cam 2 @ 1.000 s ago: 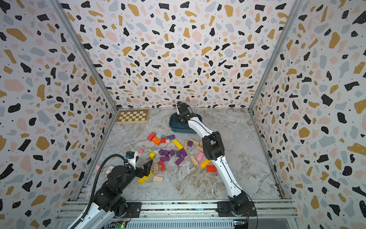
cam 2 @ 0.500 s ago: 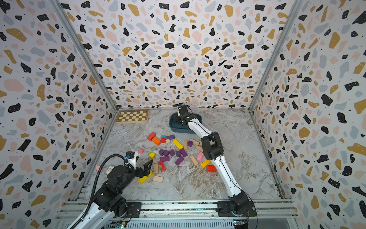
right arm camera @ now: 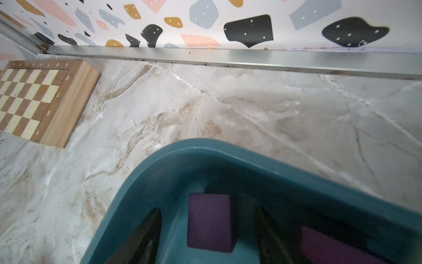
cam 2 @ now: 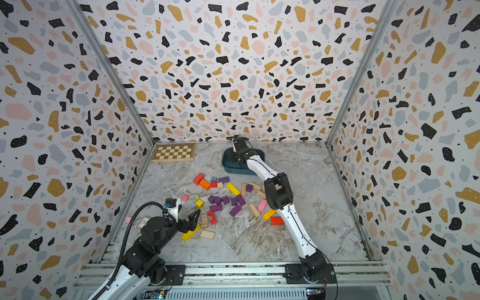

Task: Pick purple bricks into the storage bin
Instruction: Place the building block in the storage box.

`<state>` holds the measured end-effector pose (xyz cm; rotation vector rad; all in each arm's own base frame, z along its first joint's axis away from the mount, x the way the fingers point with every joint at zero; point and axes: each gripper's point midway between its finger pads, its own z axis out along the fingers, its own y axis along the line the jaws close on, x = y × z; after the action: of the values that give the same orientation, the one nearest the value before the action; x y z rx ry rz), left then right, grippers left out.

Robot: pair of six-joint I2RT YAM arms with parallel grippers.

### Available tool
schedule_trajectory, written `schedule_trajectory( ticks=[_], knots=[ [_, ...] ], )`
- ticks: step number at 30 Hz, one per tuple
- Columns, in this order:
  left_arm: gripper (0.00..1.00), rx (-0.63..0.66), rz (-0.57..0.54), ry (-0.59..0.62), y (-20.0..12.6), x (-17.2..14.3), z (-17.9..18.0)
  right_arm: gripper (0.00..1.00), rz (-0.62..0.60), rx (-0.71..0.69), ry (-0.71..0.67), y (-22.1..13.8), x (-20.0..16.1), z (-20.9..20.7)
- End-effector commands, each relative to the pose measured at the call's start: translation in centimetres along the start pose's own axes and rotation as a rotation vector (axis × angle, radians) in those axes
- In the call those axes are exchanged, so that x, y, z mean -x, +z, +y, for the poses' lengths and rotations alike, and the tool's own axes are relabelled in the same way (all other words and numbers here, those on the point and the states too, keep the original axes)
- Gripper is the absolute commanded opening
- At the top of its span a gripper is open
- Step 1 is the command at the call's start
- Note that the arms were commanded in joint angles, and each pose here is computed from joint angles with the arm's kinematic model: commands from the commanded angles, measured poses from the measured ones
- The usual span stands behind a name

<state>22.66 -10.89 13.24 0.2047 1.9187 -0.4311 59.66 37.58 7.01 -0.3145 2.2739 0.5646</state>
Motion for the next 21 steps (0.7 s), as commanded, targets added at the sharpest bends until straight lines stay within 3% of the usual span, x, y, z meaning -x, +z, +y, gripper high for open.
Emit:
schedule_trajectory(
  ticks=[1, 12, 21],
  knots=[
    [0.99, -0.015, -0.040, 0.005, -0.1, 1.1, -0.4, 0.71, -0.124, 0.025, -0.063, -5.7, 6.9, 2.4],
    [0.99, -0.018, -0.038, 0.006, -0.1, 1.1, -0.4, 0.84, -0.109, 0.073, -0.221, -11.7, 8.3, 4.8],
    [0.99, -0.020, -0.038, 0.008, -0.1, 1.1, -0.5, 0.83, -0.007, 0.041, -0.313, -18.2, 2.3, 3.4]
  ],
)
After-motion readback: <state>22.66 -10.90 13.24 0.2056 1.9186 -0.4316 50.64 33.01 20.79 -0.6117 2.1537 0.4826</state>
